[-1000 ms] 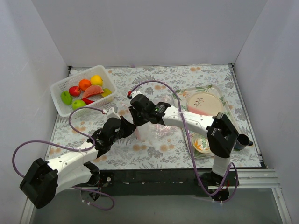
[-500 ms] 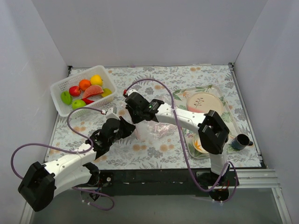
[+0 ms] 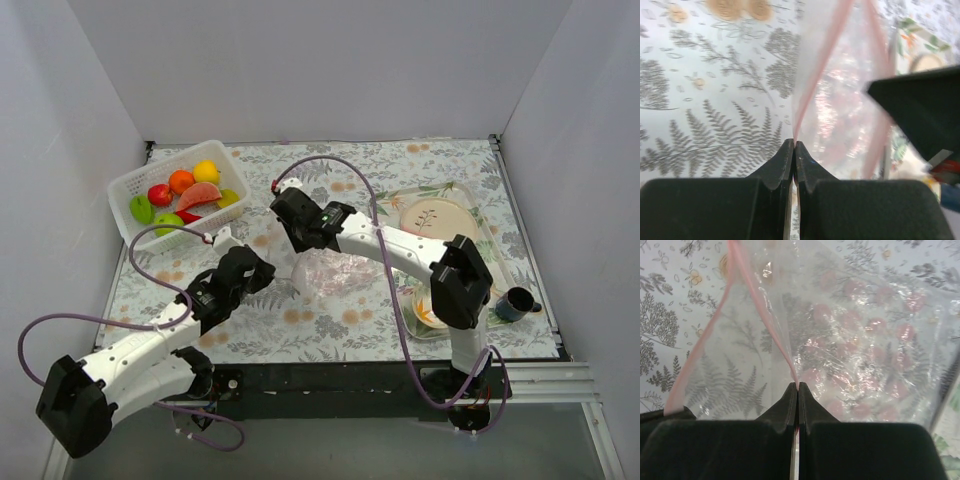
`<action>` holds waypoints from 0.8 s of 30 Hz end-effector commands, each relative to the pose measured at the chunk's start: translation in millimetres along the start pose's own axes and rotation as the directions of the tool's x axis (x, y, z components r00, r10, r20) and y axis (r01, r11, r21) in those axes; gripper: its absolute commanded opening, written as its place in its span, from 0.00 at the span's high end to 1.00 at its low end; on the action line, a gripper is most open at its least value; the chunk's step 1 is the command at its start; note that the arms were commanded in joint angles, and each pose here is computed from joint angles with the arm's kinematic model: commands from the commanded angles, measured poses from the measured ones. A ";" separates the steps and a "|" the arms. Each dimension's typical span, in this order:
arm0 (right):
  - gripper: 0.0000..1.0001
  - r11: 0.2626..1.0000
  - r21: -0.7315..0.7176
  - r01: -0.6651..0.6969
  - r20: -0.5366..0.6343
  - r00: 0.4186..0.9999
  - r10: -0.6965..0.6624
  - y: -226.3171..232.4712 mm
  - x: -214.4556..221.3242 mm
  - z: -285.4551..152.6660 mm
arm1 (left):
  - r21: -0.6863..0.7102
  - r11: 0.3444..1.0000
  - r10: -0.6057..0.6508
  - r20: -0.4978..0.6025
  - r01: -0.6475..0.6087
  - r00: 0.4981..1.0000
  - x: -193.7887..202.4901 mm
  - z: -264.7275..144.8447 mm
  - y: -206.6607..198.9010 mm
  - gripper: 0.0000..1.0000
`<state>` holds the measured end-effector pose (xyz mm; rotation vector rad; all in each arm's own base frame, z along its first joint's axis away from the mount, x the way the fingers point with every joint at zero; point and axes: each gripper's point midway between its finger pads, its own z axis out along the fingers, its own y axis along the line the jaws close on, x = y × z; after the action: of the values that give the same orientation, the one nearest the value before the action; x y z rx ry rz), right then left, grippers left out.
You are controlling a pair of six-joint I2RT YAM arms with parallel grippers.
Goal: Place the food in the zip-top bag and seal the zipper
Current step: Open the zipper of the food storage bag at the center of the board.
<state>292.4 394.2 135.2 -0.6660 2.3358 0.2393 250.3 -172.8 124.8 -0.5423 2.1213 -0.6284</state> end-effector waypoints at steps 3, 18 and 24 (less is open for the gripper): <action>0.99 0.993 0.106 -0.051 0.257 0.966 0.022 -33.9 -88.9 -103.4 | -0.270 0.963 0.024 0.107 0.006 0.994 -29.7 4.1 38.5 1.00; 0.99 0.993 0.121 -0.009 0.263 0.965 -0.023 -27.6 -90.0 -60.1 | 0.080 0.996 0.021 0.107 -0.030 0.994 -63.1 11.0 -47.9 0.74; 0.99 0.993 0.089 -0.082 0.269 0.962 0.056 -53.0 -98.5 -27.7 | 0.051 0.999 0.001 0.110 -0.007 0.994 -70.2 -2.9 -45.8 0.38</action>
<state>336.5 381.2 216.4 -0.5546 2.1347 0.1697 297.4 -175.0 169.9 -0.5212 2.0389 -0.6292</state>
